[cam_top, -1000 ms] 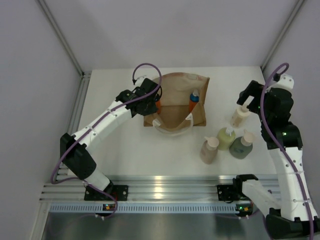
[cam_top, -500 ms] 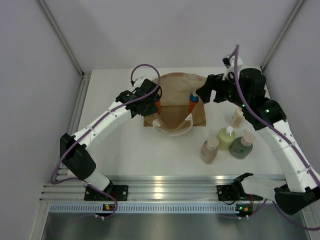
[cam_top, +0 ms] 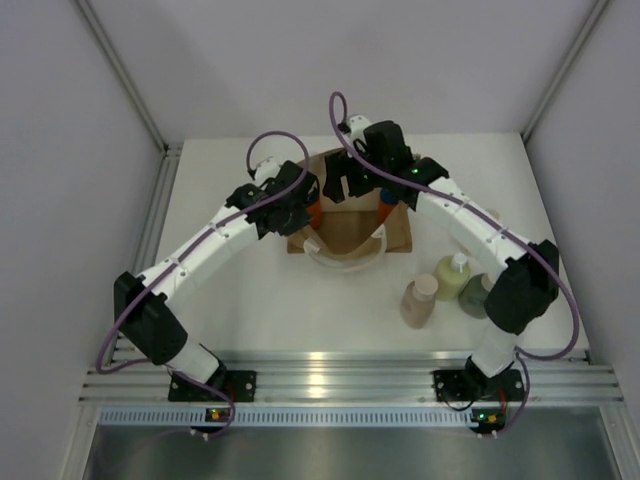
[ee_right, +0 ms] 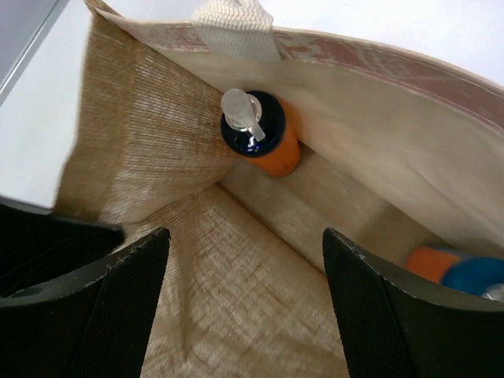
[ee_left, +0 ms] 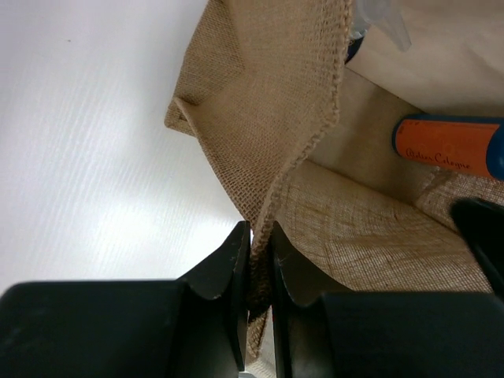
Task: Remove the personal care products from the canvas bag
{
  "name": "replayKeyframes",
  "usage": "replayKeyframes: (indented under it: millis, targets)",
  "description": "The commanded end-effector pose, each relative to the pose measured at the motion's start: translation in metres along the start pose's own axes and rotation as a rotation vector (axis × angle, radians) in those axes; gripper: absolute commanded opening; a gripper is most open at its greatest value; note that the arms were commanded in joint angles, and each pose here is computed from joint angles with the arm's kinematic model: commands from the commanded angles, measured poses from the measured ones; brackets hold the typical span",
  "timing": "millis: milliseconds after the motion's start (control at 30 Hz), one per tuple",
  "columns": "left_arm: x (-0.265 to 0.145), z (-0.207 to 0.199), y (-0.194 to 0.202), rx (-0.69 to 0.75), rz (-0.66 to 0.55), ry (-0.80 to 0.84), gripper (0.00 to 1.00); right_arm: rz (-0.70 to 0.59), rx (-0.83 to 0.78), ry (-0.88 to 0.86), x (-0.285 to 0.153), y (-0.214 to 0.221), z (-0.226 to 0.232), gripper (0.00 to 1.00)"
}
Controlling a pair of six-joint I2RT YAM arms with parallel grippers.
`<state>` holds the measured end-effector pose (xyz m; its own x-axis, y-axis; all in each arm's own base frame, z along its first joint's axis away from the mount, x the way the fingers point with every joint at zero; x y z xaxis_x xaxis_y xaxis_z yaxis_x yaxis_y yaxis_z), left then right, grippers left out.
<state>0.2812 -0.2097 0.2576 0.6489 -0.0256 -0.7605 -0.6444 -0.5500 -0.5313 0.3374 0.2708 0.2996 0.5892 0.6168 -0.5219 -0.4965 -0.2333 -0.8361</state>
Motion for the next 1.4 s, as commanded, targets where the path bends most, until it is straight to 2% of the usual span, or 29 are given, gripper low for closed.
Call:
replayKeyframes:
  millis: [0, 267, 500, 700, 900, 1000, 1100, 1133, 1200, 1233, 1367]
  targets:
    - [0.002, 0.019, -0.01, -0.009, -0.038, -0.12, 0.0, -0.142, -0.057, -0.113, 0.024, -0.027, 0.013, 0.76]
    - [0.006, 0.033, -0.036, -0.027, -0.049, -0.151, 0.0, -0.202, -0.101, -0.115, 0.082, -0.018, 0.007, 0.77]
    - [0.012, 0.026, -0.03, 0.014, 0.02, -0.124, 0.0, -0.272, -0.131, -0.04, 0.117, -0.01, 0.009, 0.76]
    - [0.014, 0.026, -0.02, 0.017, 0.084, -0.11, 0.0, -0.322, -0.098, -0.053, 0.143, -0.005, 0.016, 0.7]
    - [0.015, 0.026, -0.018, 0.034, 0.104, -0.103, 0.0, -0.339, -0.093, -0.004, 0.169, -0.003, 0.01, 0.6]
    - [0.015, 0.025, -0.017, 0.038, 0.113, -0.101, 0.0, -0.329, -0.083, 0.022, 0.181, 0.002, 0.006, 0.52]
    - [0.014, 0.025, -0.018, 0.041, 0.104, -0.097, 0.0, -0.334, -0.08, 0.032, 0.183, 0.005, 0.004, 0.36]
    - [0.013, 0.025, -0.019, 0.044, 0.102, -0.097, 0.0, -0.341, -0.081, 0.033, 0.183, 0.008, 0.004, 0.23]
    - [0.014, 0.026, -0.019, 0.044, 0.101, -0.102, 0.0, -0.376, -0.085, 0.034, 0.171, -0.002, 0.005, 0.04]
    - [0.014, 0.026, -0.019, 0.045, 0.1, -0.102, 0.0, -0.378, -0.083, 0.037, 0.168, 0.001, 0.005, 0.0]
    - [0.018, 0.025, -0.02, 0.042, 0.109, -0.105, 0.0, -0.466, -0.075, 0.07, 0.129, -0.023, 0.006, 0.0]
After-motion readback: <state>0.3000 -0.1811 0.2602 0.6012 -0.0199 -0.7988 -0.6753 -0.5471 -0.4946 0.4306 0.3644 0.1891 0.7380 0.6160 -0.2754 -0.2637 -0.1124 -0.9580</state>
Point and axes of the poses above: each gripper's point midway between its finger pads, its own x axis out along the fingers, its own z axis along the line the jaws close on, y = z × x, the point moved 7 cm from there along -x, back along the fingers, and after that the axes turned 3 degrees about -x, right-handed, at the moved point
